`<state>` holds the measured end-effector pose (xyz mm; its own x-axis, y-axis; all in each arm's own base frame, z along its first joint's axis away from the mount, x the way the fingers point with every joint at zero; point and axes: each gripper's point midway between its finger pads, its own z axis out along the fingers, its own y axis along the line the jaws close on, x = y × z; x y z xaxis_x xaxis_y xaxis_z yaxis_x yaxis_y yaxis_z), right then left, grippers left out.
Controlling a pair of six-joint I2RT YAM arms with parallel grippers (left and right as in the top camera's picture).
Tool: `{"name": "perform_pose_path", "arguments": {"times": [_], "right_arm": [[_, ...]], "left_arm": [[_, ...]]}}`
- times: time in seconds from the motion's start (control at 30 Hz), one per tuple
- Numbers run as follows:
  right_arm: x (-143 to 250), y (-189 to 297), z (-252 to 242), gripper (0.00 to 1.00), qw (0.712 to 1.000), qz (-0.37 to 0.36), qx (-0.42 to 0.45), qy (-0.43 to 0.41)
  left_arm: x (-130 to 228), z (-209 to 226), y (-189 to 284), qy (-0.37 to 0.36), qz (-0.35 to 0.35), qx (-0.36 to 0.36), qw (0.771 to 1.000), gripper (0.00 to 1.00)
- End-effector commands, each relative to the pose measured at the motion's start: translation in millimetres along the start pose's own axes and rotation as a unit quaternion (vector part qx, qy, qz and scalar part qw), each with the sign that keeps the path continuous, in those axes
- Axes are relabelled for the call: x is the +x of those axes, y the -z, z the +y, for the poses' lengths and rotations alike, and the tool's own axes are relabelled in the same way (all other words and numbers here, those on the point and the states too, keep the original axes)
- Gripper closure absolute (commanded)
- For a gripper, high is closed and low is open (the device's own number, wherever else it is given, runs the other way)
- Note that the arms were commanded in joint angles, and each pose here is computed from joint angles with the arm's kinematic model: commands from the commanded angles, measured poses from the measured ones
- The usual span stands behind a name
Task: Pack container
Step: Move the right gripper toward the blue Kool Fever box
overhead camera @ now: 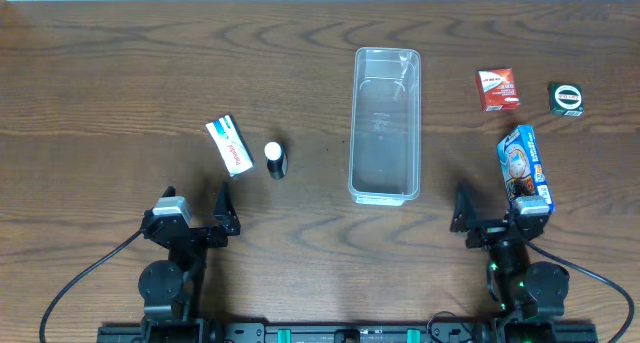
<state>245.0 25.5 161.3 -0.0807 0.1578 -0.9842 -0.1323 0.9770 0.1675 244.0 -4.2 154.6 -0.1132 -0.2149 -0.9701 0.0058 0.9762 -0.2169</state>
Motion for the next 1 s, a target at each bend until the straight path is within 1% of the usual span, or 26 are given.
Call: {"name": "perform_pose_path", "arguments": {"times": [0.0, 0.07, 0.1, 0.2, 0.23, 0.3, 0.37, 0.4, 0.47, 0.53, 0.6, 0.7, 0.77, 0.87, 0.97], "right_arm": [[3.5, 2.6, 30.4, 0.01, 0.991, 0.019, -0.085, -0.104], [1.4, 5.1, 42.2, 0.01, 0.982, 0.025, -0.118, -0.148], [-3.2, 6.9, 49.2, 0.01, 0.979, 0.021, -0.139, -0.150], [-29.0, 18.8, 76.7, 0.01, 0.968, -0.023, -0.224, -0.107], [-38.3, 22.5, 81.7, 0.01, 0.966, -0.040, -0.239, -0.096], [-58.5, 28.6, 86.1, 0.01, 0.963, -0.068, -0.247, -0.085], [-80.6, 35.7, 90.0, 0.01, 0.963, -0.091, -0.248, -0.055], [-90.4, 38.1, 90.1, 0.01, 0.965, -0.097, -0.241, -0.040], [-106.8, 38.1, 81.7, 0.01, 0.976, -0.092, -0.199, -0.014], [-116.8, 33.4, 58.8, 0.01, 0.992, -0.057, -0.116, 0.002], [-123.8, 30.7, 38.5, 0.01, 0.998, -0.014, -0.047, 0.027], [-137.1, 24.6, 23.3, 0.01, 0.997, 0.055, 0.002, 0.057], [-142.8, 16.9, 10.1, 0.01, 0.991, 0.112, 0.036, 0.069], [-139.4, 7.0, -26.8, 0.01, 0.966, 0.218, 0.117, 0.073], [-131.0, -5.0, -50.4, 0.01, 0.940, 0.307, 0.136, 0.069]], "left_arm": [[14.7, 3.6, -1.8, -0.009, 0.018, -0.003, 1.000, 0.02], [14.8, 3.6, -1.8, -0.009, 0.018, -0.003, 1.000, 0.02], [14.8, 3.6, -1.8, -0.009, 0.018, -0.003, 1.000, 0.02], [14.8, 3.6, -1.8, -0.009, 0.018, -0.003, 1.000, 0.02], [14.8, 3.6, -1.8, -0.009, 0.018, -0.003, 1.000, 0.02], [14.8, 3.6, -1.8, -0.009, 0.018, -0.003, 1.000, 0.02], [14.9, 3.7, -1.8, -0.009, 0.018, -0.003, 1.000, 0.02], [15.2, 3.7, -1.9, -0.009, 0.019, -0.003, 1.000, 0.02], [15.3, 3.8, -1.9, -0.009, 0.019, -0.004, 1.000, 0.02], [15.5, 3.8, -1.9, -0.009, 0.019, -0.004, 1.000, 0.02], [15.4, 3.8, -1.9, -0.009, 0.019, -0.004, 1.000, 0.02], [15.4, 3.8, -1.9, -0.009, 0.019, -0.004, 1.000, 0.02], [15.4, 3.8, -1.9, -0.009, 0.019, -0.004, 1.000, 0.02], [15.5, 3.8, -1.9, -0.009, 0.019, -0.004, 1.000, 0.02], [15.4, 3.8, -1.9, -0.009, 0.019, -0.004, 1.000, 0.02]]}}
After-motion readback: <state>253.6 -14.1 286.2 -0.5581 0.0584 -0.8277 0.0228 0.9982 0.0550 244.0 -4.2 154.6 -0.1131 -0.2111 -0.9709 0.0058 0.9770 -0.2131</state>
